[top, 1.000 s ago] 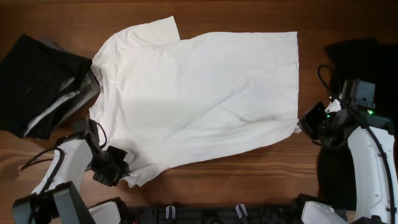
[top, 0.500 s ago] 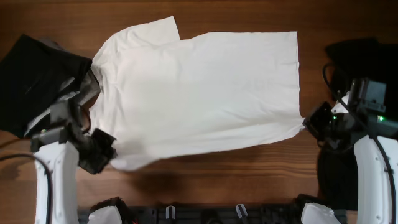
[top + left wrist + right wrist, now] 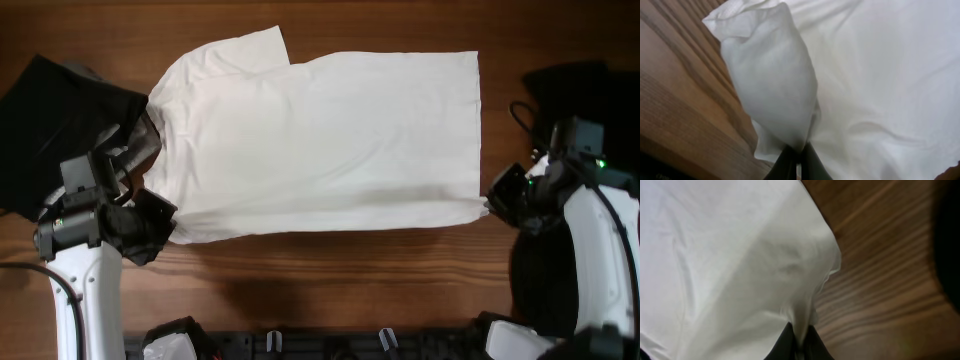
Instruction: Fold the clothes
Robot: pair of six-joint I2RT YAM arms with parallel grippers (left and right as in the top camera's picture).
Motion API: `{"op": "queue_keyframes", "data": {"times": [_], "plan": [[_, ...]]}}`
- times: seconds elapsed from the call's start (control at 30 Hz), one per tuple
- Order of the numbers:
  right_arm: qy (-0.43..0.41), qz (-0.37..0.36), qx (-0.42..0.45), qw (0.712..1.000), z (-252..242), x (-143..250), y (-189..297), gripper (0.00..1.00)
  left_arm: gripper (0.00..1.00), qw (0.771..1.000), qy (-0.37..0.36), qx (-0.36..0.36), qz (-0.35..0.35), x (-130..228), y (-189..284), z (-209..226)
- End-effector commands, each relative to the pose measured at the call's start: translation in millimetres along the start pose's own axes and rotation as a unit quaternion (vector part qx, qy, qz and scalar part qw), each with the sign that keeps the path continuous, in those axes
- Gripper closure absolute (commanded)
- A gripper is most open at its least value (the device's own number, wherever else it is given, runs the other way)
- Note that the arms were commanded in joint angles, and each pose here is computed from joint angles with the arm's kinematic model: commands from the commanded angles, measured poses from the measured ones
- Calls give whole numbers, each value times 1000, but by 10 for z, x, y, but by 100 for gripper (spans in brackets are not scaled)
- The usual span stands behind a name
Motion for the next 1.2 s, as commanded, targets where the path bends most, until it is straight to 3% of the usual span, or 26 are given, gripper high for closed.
{"op": "queue_keyframes", "data": {"times": [0.0, 0.13, 0.37, 0.97, 1.0, 1.07, 1.1, 1.17], "plan": [[25, 26, -46, 998, 68, -75, -171, 96, 96, 1000, -29, 3, -10, -39, -72, -116], [29, 11, -65, 997, 105, -224, -285, 96, 96, 997, -67, 12, -34, -92, -253, -350], [27, -51, -114, 992, 219, -532, -380, 96, 96, 995, -74, 9, -68, -301, -572, -561], [12, -108, -111, 988, 300, -854, -623, 95, 96, 978, -131, 127, -104, -384, -927, -1172], [19, -111, -112, 987, 303, -863, -620, 93, 92, 978, -130, 124, -108, -393, -928, -1169], [38, -116, -112, 986, 309, -872, -616, 74, 58, 978, -127, 116, -117, -410, -930, -1152], [53, -119, -111, 985, 313, -876, -614, 60, 53, 978, -130, 110, -119, -418, -931, -1136], [86, -122, -107, 983, 308, -876, -614, 47, 43, 977, -147, 97, -117, -432, -933, -1089]]}}
Point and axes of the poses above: each gripper's point midway between its finger pads, its own y axis back along the fingers, its own z axis along the line the jaws close on, x = y × z, the point moved 9 cm from there along y, back along the fingers, and after that the axes turned 11 degrees about y, right-handed, at the moved point
